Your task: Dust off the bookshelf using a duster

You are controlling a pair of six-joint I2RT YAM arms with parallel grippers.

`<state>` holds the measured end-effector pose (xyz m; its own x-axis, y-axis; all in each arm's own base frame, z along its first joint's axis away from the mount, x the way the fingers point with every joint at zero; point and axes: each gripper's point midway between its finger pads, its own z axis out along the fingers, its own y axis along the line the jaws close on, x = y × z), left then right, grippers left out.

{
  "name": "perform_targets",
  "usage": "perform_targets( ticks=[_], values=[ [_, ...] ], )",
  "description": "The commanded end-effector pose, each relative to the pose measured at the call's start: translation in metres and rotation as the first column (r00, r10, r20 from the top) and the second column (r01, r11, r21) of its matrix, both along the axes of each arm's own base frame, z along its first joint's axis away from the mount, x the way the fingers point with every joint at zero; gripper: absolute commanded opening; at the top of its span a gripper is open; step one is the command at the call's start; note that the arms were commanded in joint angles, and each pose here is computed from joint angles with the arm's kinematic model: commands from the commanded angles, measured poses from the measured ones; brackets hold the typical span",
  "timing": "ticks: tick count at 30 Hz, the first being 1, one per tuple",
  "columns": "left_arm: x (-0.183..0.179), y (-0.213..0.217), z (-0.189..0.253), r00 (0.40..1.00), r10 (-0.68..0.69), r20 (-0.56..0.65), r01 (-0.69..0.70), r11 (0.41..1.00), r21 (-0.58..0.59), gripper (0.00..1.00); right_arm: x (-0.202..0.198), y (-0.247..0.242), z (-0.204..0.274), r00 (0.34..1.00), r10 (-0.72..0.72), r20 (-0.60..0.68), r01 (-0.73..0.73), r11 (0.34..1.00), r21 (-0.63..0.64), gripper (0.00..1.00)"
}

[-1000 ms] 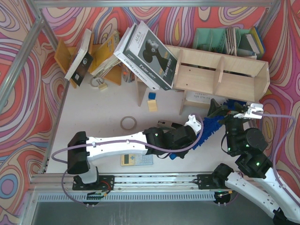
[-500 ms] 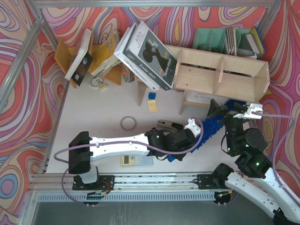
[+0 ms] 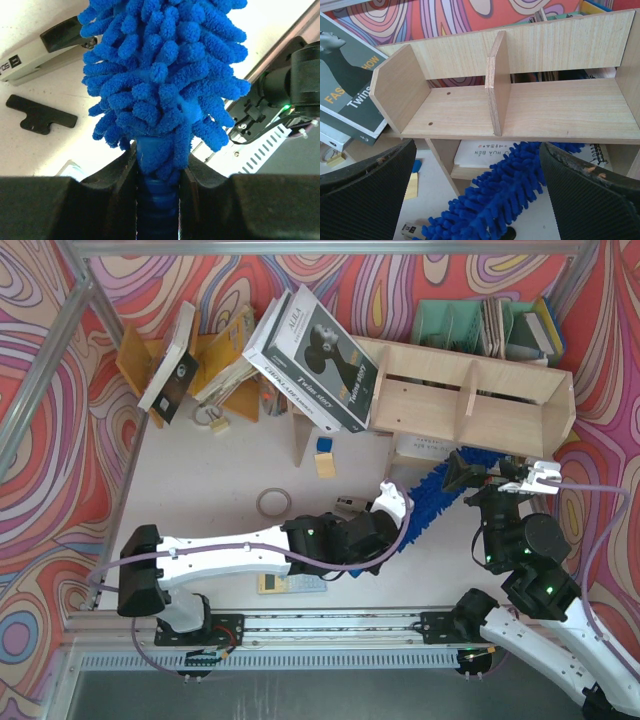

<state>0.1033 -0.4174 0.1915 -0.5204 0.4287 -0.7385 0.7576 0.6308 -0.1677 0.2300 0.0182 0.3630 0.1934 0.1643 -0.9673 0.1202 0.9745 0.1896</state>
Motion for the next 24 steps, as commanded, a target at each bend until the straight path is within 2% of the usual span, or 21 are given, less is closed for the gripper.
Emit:
perform_targets(
  ticks=[1,9,16,21,24],
  values=[
    [0.015,0.002,0.011,0.994,0.094,0.047,-0.091,0.993,-0.071,0.00,-0.003,-0.004,0.004,1.000,-0.013,0.022,0.013,1.000,0.007,0.99],
    [0.031,0.031,-0.004,0.966,0.255,0.037,-0.253,0.965,-0.064,0.00,-0.003,-0.004,0.005,1.000,-0.014,0.023,0.013,1.000,0.008,0.99],
    [0.037,0.044,-0.009,0.928,0.373,-0.003,-0.370,0.919,-0.133,0.00,-0.001,-0.003,0.004,1.000,-0.010,0.019,0.010,1.000,0.004,0.99],
    [0.041,0.042,-0.003,0.914,0.404,-0.019,-0.400,0.896,-0.193,0.00,-0.001,-0.002,0.004,1.000,-0.010,0.017,0.010,1.000,0.001,0.99],
    [0.041,0.035,-0.004,0.919,0.394,-0.017,-0.390,0.902,-0.187,0.00,0.000,-0.002,0.004,1.000,-0.009,0.017,0.009,1.000,0.000,0.99]
  ],
)
